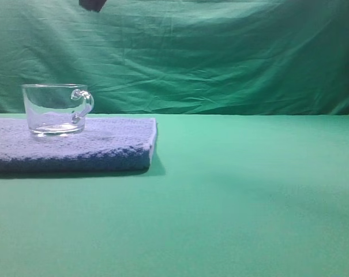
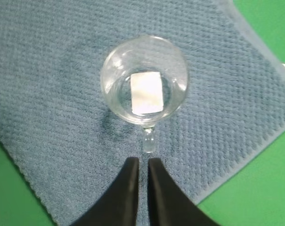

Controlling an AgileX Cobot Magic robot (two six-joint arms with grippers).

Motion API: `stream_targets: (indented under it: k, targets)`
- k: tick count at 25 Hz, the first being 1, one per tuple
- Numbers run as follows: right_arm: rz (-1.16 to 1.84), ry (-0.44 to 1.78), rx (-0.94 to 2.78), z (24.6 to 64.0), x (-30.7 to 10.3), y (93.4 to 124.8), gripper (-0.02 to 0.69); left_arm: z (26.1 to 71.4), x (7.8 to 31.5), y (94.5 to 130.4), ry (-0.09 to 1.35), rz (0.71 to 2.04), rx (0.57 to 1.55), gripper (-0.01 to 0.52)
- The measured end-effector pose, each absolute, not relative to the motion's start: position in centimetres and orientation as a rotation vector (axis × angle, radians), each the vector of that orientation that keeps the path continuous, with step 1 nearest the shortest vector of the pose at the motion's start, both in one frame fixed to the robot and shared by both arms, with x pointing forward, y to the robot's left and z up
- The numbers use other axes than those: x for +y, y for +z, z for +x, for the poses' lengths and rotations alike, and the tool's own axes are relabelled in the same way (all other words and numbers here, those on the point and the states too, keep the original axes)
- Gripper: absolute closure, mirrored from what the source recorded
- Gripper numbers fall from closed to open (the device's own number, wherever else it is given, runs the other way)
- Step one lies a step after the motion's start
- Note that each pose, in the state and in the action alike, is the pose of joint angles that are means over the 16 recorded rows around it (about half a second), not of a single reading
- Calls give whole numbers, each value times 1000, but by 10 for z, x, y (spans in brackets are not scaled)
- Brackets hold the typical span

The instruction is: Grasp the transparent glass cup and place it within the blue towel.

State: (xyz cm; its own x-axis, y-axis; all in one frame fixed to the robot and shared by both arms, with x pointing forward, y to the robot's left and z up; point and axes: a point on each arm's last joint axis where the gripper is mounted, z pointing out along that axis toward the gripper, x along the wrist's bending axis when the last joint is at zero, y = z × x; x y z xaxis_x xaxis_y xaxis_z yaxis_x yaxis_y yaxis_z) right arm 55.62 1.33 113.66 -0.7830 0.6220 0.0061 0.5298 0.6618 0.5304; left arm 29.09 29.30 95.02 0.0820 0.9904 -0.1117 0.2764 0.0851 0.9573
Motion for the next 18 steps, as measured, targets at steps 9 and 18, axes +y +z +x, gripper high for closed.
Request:
stream_targets:
  k: [9, 18]
  targets:
    - [982, 865, 2735, 518, -14, 1142, 665, 291, 293, 950, 920, 1375, 1378, 514]
    - [986, 1053, 2676, 473, -50, 1135, 665, 291, 293, 950, 920, 1375, 1378, 514]
